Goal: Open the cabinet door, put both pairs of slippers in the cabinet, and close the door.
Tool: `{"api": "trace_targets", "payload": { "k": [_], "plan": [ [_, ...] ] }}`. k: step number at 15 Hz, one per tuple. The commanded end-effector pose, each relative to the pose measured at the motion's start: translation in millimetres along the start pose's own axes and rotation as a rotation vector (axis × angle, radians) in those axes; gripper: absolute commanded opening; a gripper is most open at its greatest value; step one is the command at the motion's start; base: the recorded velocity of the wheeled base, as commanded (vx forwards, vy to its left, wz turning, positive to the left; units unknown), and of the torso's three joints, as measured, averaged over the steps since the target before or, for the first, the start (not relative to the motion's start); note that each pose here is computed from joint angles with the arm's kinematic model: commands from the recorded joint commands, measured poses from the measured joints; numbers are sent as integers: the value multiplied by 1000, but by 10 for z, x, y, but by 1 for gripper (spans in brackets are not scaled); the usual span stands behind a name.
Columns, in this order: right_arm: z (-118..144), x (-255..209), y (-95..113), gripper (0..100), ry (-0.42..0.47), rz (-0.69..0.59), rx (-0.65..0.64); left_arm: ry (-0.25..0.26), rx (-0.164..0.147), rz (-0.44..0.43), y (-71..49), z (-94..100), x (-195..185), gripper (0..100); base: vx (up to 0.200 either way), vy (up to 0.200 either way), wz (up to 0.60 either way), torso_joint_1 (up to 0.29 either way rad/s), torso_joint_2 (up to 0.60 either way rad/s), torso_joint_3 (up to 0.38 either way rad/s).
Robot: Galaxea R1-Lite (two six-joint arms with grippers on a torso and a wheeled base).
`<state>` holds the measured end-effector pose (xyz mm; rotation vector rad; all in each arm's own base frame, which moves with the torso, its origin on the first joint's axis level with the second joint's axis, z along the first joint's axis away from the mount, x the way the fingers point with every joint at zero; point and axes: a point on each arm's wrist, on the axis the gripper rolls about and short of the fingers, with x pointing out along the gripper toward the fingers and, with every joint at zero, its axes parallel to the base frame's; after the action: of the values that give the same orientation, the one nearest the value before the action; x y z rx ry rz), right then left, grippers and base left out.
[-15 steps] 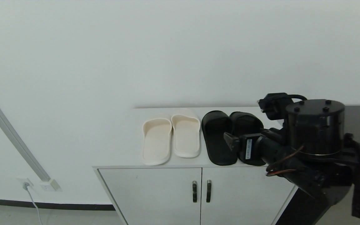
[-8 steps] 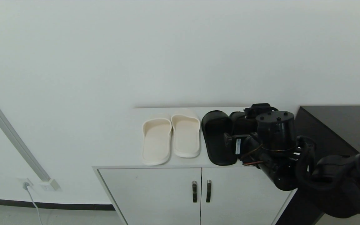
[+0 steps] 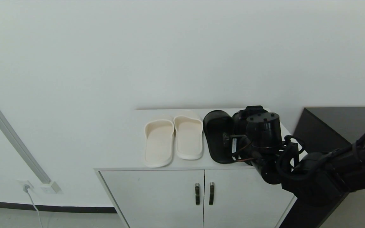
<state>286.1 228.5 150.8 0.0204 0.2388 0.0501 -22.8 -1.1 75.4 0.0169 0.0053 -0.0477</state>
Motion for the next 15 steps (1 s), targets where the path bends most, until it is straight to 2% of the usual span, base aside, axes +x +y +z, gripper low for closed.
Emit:
{"api": "trace_targets", "payload": {
  "k": [1,9,15],
  "plan": [
    [-33,65,27,100,6,-4,-7,2,0,0,0,-1,1,0,0,0,0,0,0,0],
    [-3,191,67,100,-9,-13,-1,2,-2,2,0,-1,1,0,0,0,0,0,0,0],
    [125,333,67,100,-47,-30,5,2,-2,2,0,-1,1,0,0,0,0,0,0,0]
  ]
}}
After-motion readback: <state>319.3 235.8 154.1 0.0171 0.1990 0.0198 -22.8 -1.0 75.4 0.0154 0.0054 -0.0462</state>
